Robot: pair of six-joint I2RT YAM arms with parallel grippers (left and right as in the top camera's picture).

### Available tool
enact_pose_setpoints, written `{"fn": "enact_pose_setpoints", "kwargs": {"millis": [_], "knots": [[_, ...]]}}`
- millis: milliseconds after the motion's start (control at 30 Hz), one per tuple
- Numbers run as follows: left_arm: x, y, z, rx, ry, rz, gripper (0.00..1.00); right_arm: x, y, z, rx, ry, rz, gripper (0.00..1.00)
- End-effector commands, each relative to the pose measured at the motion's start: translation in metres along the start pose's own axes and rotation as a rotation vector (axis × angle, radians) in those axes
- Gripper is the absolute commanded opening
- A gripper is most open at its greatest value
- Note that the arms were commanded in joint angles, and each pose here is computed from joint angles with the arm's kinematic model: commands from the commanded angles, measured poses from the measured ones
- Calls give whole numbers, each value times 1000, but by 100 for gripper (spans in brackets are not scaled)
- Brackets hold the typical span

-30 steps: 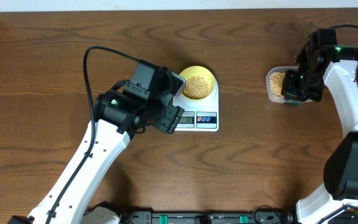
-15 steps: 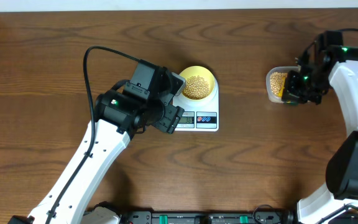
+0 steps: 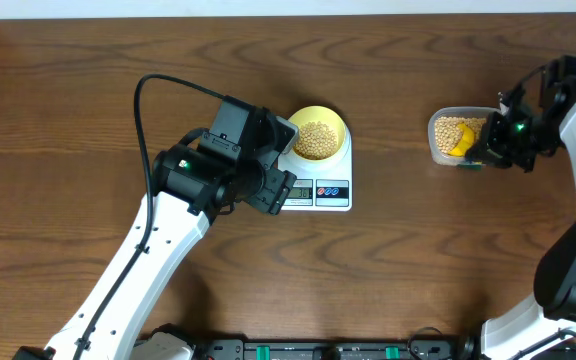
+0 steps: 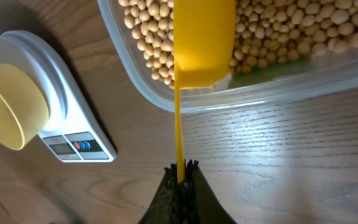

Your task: Scoop item into bowl and weigh 50g on scale

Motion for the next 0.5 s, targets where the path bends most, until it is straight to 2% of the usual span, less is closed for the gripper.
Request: {"fn": "enact_pose_setpoints", "kwargs": {"millis": [0, 467], "knots": [[-6, -1, -1, 13, -17, 9, 73, -3, -4, -2, -13, 15, 57, 1], [-6, -1, -1, 13, -17, 9, 73, -17, -22, -1, 4, 12, 164, 1]]}}
Point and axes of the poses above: each gripper's point midway between its finger pads, its own x axis out along the fingers, its own y axis along the line the jaws close on, z = x × y, the point moved 9 cm from there along -x, back along the fingers, and after that the axes turned 4 degrees about x, right-handed, at the moved point
